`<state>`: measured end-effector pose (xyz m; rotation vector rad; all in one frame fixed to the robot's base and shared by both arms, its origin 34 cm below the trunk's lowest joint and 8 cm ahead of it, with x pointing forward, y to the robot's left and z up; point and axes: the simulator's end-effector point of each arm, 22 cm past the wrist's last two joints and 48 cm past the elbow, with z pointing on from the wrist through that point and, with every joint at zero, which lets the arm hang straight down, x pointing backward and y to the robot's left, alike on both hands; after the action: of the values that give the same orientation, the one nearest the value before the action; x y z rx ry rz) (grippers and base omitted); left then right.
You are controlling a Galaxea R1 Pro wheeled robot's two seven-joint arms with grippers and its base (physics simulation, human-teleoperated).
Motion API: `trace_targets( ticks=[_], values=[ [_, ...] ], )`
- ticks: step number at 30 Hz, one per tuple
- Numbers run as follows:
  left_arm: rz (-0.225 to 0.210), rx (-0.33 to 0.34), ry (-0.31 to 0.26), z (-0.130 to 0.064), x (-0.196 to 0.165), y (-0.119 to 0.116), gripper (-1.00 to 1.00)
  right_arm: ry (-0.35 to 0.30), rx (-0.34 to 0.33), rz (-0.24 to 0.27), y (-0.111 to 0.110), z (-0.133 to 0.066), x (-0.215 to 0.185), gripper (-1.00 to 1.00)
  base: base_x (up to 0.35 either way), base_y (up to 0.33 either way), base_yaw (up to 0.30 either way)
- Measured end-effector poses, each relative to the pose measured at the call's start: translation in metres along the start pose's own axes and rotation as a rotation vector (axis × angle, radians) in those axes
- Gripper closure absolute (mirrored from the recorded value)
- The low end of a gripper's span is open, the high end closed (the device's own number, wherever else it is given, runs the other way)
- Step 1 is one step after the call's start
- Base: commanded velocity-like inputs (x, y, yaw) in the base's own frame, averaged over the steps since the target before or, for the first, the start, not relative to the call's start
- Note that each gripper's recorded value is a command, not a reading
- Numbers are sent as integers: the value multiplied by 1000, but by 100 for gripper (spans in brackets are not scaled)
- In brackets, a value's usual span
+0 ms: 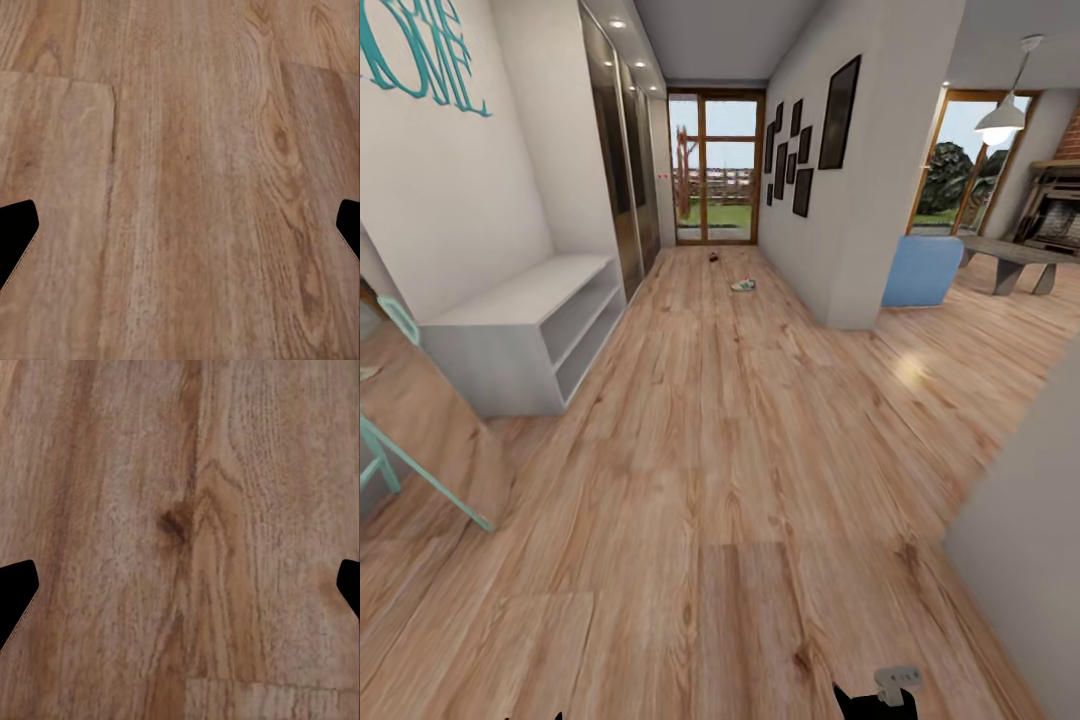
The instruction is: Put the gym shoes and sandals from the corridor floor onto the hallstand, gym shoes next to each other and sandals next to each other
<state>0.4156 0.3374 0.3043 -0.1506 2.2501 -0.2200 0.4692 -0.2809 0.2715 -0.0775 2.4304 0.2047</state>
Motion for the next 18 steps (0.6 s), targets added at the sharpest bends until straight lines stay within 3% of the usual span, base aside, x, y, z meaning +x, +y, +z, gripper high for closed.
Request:
trace_targets(
  ticks=[18],
  values=[
    [0, 1, -5, 0, -2, 0, -100, -5, 0, -2, 0, 0, -2, -100, 338, 0, 0]
  ],
)
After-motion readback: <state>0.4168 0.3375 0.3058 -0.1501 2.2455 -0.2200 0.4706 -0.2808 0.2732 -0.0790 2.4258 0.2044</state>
